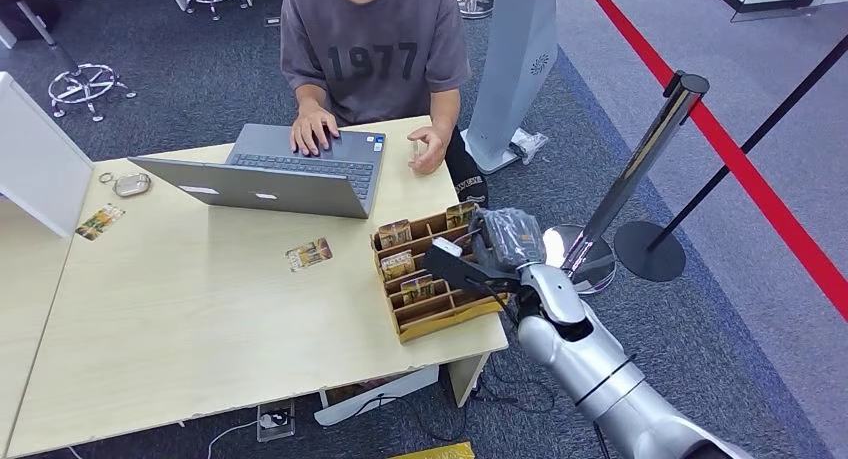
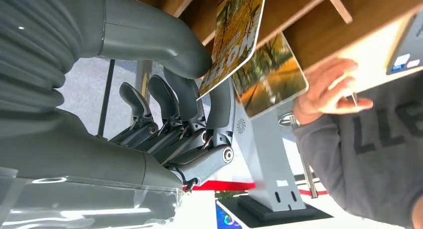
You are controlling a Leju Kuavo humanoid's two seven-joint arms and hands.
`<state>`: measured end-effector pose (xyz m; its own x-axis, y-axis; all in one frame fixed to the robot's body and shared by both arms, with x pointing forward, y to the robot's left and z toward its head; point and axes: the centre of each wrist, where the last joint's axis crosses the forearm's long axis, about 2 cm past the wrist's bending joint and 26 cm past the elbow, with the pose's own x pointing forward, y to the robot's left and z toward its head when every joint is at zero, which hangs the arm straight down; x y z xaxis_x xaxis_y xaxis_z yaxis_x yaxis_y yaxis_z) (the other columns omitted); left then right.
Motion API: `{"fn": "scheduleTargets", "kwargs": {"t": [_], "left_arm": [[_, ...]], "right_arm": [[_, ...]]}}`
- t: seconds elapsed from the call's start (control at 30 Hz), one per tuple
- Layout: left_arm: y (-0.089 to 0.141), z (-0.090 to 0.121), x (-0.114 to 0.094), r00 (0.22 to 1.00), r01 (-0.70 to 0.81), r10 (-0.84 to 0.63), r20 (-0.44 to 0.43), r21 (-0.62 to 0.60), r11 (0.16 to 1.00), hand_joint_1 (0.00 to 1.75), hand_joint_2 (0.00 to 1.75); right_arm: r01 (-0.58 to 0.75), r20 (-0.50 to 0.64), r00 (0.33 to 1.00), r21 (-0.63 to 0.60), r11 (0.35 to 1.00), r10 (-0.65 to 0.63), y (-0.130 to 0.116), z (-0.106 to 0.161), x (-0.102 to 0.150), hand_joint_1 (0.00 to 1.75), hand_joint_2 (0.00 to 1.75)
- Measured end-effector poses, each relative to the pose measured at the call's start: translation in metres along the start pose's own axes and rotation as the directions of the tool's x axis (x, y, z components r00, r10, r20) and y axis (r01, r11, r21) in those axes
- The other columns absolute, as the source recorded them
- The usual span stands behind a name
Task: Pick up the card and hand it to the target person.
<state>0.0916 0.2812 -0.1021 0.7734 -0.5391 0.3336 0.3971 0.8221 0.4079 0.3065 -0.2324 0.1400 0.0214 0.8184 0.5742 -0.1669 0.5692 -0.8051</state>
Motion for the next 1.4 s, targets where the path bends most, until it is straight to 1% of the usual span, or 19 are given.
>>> {"fn": "scheduleTargets", "kwargs": {"t": [0.63,0.9,1.13,1.3,1.4], "left_arm": [[-0.002,0.001,-0.003,1.000,-0.008,0.008,-0.007,-0.001,1.000,0.00,0.00],[-0.002,0.001,-0.003,1.000,-0.009,0.009,-0.008,-0.002,1.000,0.00,0.00],[-0.002,0.001,-0.002,1.000,0.004,-0.004,-0.006,-0.010,1.000,0.00,0.00],[0.000,0.000,0.002,1.000,0.018,-0.018,-0.004,-0.013,1.000,0.00,0.00],[0.002,-0.002,0.006,1.000,0.026,-0.026,-0.003,-0.011,1.000,0.00,0.00]], "right_arm": [[0.094,0.031,0.995,-0.063,0.994,-0.092,-0.036,0.006,0.011,1.39,1.75],[0.146,0.073,0.987,-0.072,0.987,-0.141,-0.053,0.004,0.021,1.40,1.75],[0.209,0.139,0.971,-0.087,0.974,-0.196,-0.075,-0.006,0.035,1.40,1.75],[0.227,0.190,0.962,-0.155,0.962,-0.196,-0.093,-0.020,0.045,1.42,1.75],[0.233,0.206,0.960,-0.198,0.952,-0.193,-0.104,-0.032,0.050,1.47,1.75]]}}
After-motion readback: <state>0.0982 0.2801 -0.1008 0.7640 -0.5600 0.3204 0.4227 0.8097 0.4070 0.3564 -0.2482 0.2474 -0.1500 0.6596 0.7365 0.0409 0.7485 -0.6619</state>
